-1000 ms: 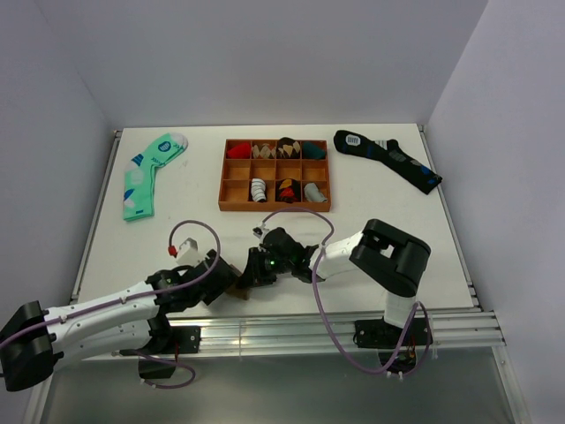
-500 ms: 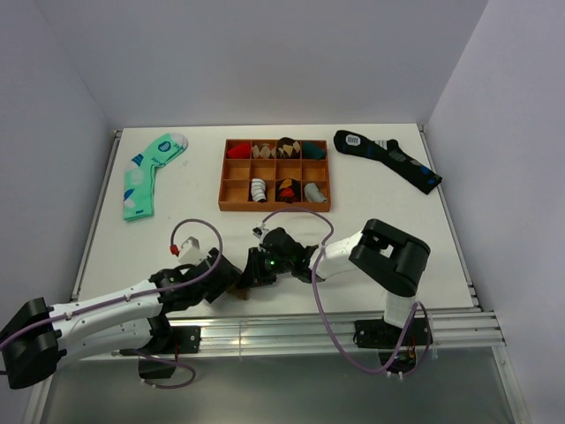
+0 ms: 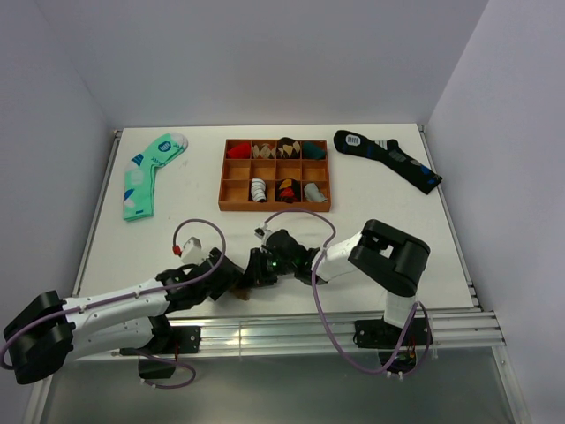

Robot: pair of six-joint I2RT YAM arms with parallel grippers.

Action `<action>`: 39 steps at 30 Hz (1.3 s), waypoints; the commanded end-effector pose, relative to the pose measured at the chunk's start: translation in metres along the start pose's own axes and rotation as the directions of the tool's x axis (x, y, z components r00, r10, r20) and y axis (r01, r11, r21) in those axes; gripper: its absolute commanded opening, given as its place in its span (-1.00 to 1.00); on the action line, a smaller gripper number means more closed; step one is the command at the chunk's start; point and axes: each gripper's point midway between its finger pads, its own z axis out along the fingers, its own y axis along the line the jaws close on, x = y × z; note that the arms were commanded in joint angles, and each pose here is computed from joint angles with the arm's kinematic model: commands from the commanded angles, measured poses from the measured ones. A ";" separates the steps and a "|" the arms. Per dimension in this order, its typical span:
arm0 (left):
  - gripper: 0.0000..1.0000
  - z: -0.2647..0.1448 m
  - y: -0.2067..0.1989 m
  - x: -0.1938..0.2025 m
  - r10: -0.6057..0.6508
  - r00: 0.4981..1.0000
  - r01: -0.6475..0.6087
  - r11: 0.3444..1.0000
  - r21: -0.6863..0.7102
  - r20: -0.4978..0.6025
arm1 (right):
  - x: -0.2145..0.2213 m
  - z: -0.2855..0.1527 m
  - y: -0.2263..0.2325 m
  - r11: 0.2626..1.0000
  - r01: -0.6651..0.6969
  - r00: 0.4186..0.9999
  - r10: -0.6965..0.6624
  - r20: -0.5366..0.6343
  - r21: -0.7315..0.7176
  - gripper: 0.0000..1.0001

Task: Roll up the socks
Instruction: Pick up the sock at the center of the board.

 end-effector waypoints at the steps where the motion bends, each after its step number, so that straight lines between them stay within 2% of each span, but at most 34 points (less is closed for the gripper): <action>1: 0.30 0.010 0.018 0.012 0.000 0.999 -0.002 0.999 -0.039 -0.045 | 0.079 -0.021 -0.097 0.948 -0.031 0.972 0.102 -0.210 0.318 -1.00; 10: 0.10 0.018 0.032 0.023 0.004 0.997 -0.009 0.999 -0.054 -0.080 | 0.063 -0.020 -0.072 0.978 -0.060 0.981 0.096 -0.172 0.200 -1.00; 22: 0.11 0.018 0.043 0.027 0.008 0.995 -0.012 0.999 -0.038 -0.102 | 0.045 -0.016 -0.020 0.996 -0.072 0.988 0.064 -0.142 -0.058 -1.00; 29: 0.15 0.017 0.047 0.029 0.029 0.993 -0.032 0.999 -0.025 -0.116 | 0.036 -0.022 0.009 0.976 -0.062 0.990 0.034 -0.135 -0.208 -1.00; 39: 0.14 0.016 0.048 0.029 0.045 0.992 -0.047 0.999 -0.016 -0.116 | 0.026 -0.032 0.041 0.936 -0.094 0.988 0.047 -0.145 -0.339 -1.00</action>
